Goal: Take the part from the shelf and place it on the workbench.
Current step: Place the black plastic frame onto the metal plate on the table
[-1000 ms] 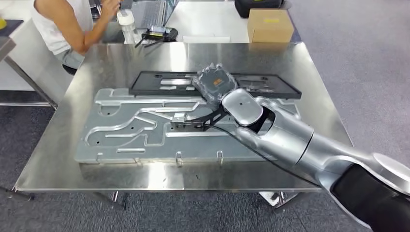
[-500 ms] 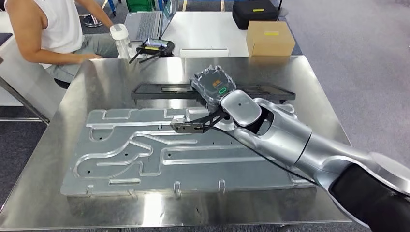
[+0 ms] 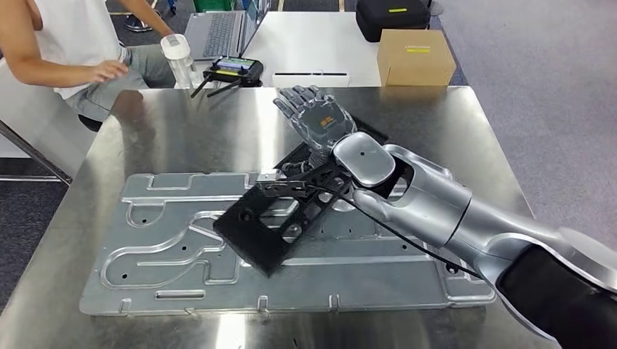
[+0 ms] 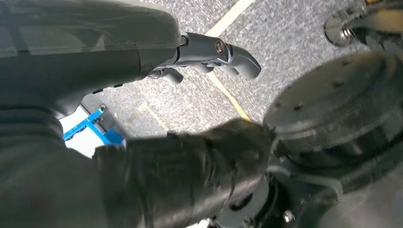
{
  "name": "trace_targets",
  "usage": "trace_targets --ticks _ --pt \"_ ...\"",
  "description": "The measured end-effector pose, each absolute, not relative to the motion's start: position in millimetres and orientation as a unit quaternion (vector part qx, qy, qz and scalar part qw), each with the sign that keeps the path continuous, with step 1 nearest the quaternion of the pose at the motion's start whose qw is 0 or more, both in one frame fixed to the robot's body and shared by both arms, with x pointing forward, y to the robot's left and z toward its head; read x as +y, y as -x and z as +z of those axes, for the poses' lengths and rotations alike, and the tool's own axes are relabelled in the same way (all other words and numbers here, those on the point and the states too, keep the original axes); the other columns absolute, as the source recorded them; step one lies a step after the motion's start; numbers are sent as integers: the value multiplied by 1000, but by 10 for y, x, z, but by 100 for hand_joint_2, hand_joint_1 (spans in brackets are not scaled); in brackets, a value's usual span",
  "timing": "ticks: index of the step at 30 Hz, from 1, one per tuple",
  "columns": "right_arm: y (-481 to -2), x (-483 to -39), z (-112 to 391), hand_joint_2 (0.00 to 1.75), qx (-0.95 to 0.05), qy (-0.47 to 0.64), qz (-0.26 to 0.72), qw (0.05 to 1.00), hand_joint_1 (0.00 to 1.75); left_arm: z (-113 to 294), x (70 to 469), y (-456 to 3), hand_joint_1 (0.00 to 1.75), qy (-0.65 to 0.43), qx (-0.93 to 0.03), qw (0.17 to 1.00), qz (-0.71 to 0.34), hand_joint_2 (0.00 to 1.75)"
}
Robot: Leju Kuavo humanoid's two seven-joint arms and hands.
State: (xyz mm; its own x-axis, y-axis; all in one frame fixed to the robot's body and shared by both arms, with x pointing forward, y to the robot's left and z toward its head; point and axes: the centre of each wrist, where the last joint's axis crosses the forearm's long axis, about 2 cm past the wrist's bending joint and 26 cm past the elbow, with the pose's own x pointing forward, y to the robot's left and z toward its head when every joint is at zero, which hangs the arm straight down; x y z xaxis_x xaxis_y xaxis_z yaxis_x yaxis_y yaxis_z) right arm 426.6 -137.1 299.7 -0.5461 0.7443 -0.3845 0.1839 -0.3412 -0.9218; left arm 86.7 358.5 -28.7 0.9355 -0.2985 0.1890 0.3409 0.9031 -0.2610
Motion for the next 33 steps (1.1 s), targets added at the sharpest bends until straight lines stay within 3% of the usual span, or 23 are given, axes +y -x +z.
trace_targets --ticks 21,25,33 --pt "-4214 -1451 3086 0 -597 434 628 247 0 -289 3582 -879 0 135 -76 979 -135 0" --pt "-4094 -1526 3133 0 -628 409 595 289 0 -298 3562 -862 0 128 -75 982 -119 175" --pt "-3598 -1769 3133 0 -722 303 513 351 0 -308 3532 -821 0 111 -74 988 -83 175"
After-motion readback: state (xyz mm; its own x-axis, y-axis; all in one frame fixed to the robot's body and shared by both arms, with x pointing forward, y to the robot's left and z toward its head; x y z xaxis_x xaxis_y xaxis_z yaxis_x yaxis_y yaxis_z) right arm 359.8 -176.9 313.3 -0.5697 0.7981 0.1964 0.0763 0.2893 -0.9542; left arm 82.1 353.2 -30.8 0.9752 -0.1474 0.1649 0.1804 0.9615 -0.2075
